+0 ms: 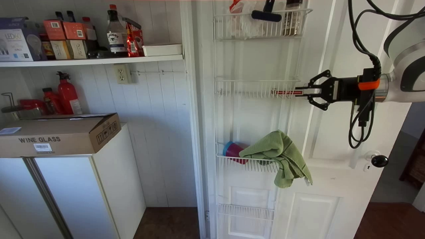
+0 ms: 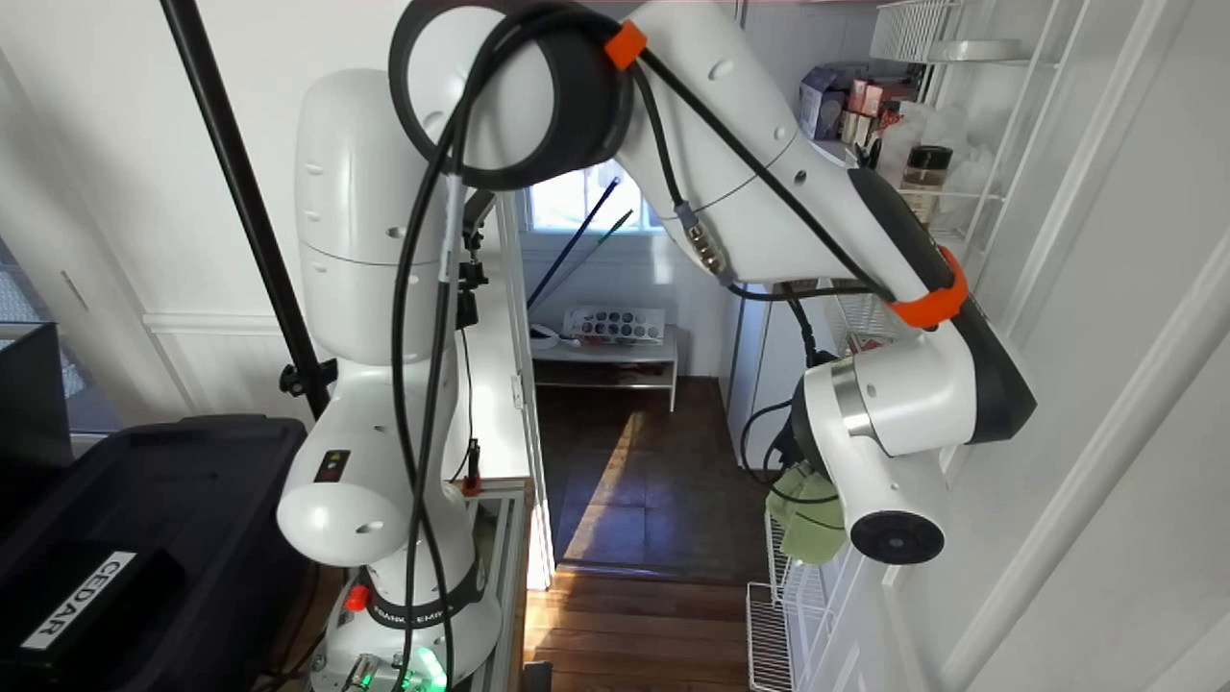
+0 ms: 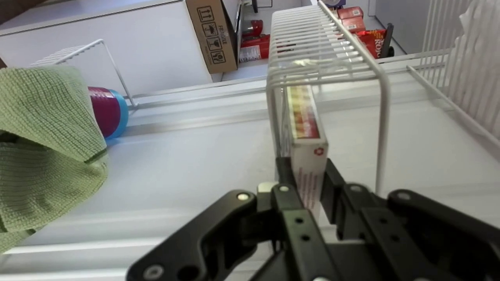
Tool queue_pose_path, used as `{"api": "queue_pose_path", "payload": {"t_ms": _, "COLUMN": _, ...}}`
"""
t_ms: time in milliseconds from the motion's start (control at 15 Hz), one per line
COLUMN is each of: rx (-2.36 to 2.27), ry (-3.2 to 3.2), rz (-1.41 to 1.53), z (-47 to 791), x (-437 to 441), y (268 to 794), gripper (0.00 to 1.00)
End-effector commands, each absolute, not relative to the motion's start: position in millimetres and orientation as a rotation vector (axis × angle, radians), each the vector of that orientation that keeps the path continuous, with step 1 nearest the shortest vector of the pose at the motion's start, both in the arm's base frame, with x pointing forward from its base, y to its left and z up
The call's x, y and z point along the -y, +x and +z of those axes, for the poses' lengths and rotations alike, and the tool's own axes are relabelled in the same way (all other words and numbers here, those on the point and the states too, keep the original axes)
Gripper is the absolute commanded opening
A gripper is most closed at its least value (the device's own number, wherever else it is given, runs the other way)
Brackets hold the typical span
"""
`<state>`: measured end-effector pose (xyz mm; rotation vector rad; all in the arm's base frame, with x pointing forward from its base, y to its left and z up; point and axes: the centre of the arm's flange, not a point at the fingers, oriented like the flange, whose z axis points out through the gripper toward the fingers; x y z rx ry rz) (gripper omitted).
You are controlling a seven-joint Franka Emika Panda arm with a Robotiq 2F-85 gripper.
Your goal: Remove the playing cards deck case from the second top rack and move into onto the top rack of the pantry door rack
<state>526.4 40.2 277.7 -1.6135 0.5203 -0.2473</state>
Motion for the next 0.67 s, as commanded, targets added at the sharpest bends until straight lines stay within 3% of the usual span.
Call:
{"api": "queue_pose_path", "payload": {"t_ms": 0, "rx": -0.507, "ry": -1.612, "rz": -0.284, "z": 284, "x": -28, "y": 520, "gripper": 0.05}}
{"api": "queue_pose_path", "payload": {"t_ms": 600, "rx": -0.408, "ry": -1.714, "rz": -0.343, "z": 326, "x": 41, "y": 478, "gripper": 0.05}}
